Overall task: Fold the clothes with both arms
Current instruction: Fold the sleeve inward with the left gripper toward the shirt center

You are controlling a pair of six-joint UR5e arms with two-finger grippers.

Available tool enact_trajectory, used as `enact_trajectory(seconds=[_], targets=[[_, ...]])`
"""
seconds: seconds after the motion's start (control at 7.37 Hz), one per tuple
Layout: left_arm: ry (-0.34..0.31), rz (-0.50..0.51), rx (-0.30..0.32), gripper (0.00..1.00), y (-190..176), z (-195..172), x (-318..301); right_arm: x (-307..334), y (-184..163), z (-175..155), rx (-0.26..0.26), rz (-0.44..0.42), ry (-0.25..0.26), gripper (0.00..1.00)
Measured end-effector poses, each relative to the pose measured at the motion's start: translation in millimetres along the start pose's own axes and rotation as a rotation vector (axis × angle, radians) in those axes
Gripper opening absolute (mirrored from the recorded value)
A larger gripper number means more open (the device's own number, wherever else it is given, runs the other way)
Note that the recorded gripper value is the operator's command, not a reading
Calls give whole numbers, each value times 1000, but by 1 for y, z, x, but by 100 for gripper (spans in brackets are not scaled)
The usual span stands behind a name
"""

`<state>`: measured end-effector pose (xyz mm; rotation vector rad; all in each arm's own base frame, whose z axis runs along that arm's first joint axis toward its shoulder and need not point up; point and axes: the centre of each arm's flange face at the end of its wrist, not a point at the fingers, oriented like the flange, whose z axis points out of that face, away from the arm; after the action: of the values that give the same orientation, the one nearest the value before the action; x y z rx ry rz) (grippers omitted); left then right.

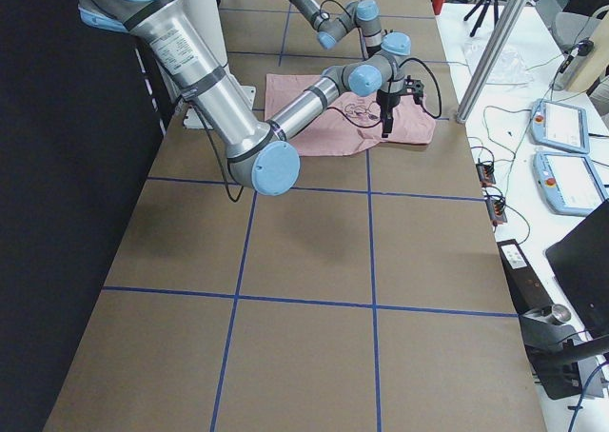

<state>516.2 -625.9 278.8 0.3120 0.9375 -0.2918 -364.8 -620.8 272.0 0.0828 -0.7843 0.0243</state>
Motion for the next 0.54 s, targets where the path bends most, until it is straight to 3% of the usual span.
enact_trajectory(seconds=[0.27,0.41,0.54], targets=[[12,1,3,0,-2,-2,9,3,0,4,-5,3,6,100],[23,4,6,28,-2,-3,12,5,1,6,-7,5,8,100],[31,6,8,99,-2,-2,13,6,2,8,-9,6,10,100]])
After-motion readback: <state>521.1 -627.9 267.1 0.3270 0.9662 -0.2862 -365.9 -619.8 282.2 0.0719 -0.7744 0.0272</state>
